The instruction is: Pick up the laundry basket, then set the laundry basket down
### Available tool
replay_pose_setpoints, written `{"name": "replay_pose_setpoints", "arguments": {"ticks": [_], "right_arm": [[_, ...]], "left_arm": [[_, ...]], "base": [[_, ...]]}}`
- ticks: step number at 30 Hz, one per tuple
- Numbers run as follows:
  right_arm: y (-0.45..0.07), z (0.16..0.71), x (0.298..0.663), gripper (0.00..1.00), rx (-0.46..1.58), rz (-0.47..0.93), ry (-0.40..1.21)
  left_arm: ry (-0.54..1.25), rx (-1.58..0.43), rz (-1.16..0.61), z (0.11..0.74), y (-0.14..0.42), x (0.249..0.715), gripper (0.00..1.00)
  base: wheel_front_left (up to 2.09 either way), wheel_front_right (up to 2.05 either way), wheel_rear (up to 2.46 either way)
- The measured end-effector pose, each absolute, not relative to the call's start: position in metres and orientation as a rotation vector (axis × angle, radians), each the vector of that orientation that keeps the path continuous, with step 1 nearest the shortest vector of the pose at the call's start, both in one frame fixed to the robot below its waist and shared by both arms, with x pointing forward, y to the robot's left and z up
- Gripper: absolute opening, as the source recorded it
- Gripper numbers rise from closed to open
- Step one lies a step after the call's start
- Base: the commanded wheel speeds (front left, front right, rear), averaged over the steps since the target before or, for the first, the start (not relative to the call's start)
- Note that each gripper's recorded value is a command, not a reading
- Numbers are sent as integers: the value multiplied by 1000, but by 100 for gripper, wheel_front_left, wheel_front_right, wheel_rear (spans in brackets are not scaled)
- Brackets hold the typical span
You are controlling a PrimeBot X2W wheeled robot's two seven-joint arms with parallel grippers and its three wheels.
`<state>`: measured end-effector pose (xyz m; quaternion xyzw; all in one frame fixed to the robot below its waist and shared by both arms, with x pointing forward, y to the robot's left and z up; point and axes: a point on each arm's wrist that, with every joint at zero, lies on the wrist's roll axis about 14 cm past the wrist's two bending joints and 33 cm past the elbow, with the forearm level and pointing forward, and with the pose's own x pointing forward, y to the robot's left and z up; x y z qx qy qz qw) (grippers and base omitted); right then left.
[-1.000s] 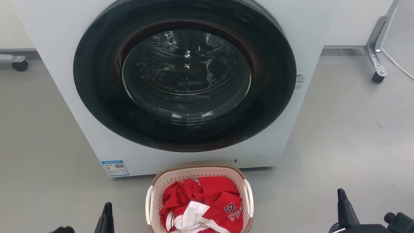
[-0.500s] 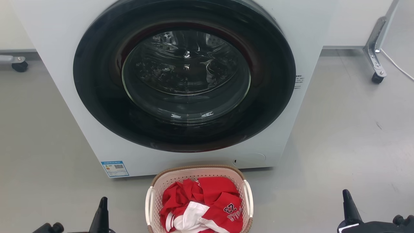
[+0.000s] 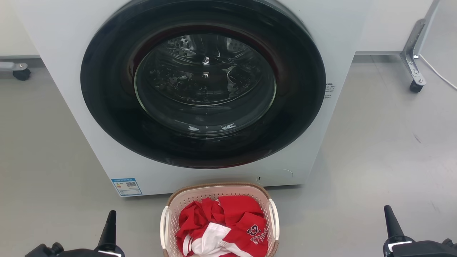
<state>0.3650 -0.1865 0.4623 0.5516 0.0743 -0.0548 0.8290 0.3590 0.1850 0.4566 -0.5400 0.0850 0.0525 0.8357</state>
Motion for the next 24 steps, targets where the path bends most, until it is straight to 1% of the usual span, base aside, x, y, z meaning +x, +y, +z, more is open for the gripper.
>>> {"name": "replay_pose_setpoints", "arguments": {"ticks": [18, 24], "right_arm": [[-198, 472, 374, 0, 1445, -104, 98], [-203, 477, 378, 0, 1535, -91, 70]], "left_arm": [[143, -1426, 88, 465, 188, 369, 0], [100, -1526, 65, 476, 191, 376, 0]], "base": [[0, 0, 0], [0, 0, 0]]}}
